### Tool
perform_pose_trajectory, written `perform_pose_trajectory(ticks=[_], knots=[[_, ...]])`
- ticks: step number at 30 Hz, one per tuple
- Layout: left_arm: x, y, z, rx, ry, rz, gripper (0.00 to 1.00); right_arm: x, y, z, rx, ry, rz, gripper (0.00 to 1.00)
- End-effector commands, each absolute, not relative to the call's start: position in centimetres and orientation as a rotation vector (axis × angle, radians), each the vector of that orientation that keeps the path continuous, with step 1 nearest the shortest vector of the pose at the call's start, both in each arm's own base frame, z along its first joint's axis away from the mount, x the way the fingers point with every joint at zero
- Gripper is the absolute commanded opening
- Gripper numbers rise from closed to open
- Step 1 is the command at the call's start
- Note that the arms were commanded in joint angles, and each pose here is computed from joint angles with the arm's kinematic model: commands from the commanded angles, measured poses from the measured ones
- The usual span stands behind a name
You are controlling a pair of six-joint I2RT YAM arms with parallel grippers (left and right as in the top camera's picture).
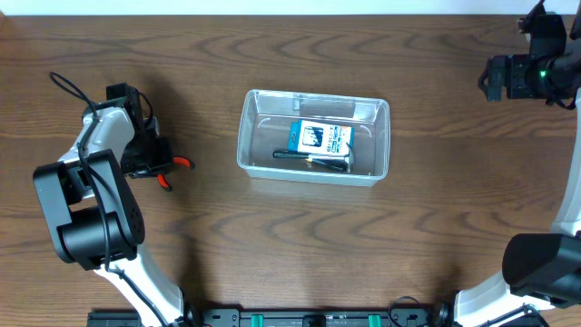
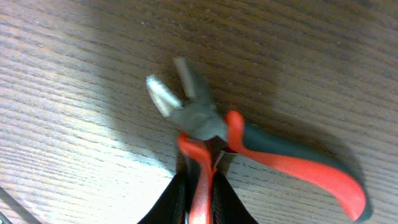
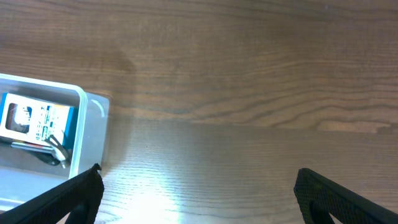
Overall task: Pack container
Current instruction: 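Carry the pliers into the container with the left gripper and release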
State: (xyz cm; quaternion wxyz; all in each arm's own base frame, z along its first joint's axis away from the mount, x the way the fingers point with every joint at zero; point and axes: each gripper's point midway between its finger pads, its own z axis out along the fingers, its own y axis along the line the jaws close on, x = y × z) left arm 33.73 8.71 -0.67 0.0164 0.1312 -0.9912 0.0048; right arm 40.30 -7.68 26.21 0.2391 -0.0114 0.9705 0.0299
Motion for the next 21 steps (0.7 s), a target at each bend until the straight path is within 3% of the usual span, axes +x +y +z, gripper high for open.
perform_pose_trajectory(ticks=[1,10,17,21], knots=[[31.4,7.9,-4.1,0.390,-2.968,0.065,0.08,40.1,-7.7,26.4,-0.025,2.655,0.081,0.99],[32.7,8.2,-1.6,0.435,-3.030,0.052,0.06,40.1,-7.7,26.4,-0.025,2.655,0.081,0.99],[36.4,7.3,9.6,0.387,-3.308,0.127,0.06,40.1,-7.7,26.4,-0.025,2.654,0.082,0.99],[37.6,2.5,17.8,-0.089,-3.570,0.328,0.05,40.1,-7.7,26.4,-0.025,2.654,0.082,0.99]])
